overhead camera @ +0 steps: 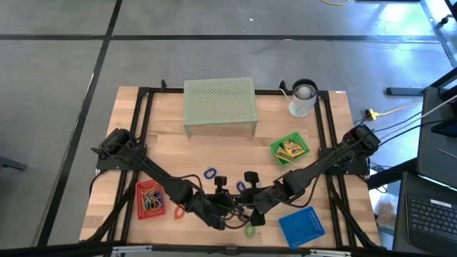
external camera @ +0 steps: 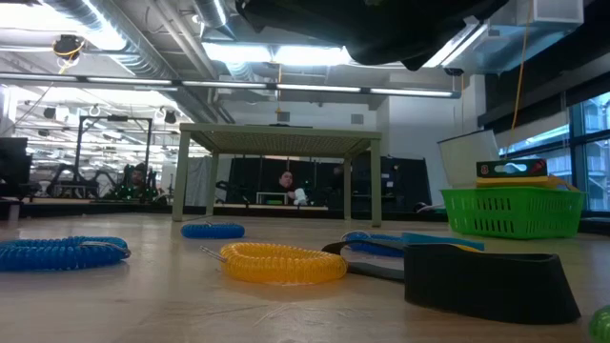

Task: Pick & Place Office Desk Supplies
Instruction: Put the black rubber band into the red bin

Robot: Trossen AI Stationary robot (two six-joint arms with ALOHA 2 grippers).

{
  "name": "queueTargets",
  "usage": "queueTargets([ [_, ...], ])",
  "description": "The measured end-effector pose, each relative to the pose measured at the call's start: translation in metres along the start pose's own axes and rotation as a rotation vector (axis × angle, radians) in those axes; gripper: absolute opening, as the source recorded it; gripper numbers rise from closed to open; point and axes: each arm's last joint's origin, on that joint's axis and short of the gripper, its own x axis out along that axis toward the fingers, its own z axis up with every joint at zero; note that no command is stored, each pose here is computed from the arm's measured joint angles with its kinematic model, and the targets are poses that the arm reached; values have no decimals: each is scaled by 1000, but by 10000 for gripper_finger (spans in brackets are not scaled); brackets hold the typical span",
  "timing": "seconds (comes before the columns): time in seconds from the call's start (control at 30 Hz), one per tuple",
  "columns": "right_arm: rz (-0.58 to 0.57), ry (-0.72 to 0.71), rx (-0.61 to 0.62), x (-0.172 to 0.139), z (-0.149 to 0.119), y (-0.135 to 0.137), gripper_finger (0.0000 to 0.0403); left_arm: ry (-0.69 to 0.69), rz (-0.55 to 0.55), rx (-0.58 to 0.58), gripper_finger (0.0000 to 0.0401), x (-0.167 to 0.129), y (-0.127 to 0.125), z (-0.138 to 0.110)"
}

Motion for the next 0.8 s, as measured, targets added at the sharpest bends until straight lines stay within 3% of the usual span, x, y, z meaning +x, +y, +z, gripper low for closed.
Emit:
queueTargets([
  [0.33, 5, 8, 4, 0, -1, 0, 6, 2, -11, 28, 12, 0, -1, 0],
  [0.6, 27, 14, 62, 0, -1, 1, 8, 2, -29, 43, 5, 0, -1, 0],
  [0.8, 71, 29, 97, 0, -1, 1, 68, 2, -37, 42, 5, 0, -2, 0],
])
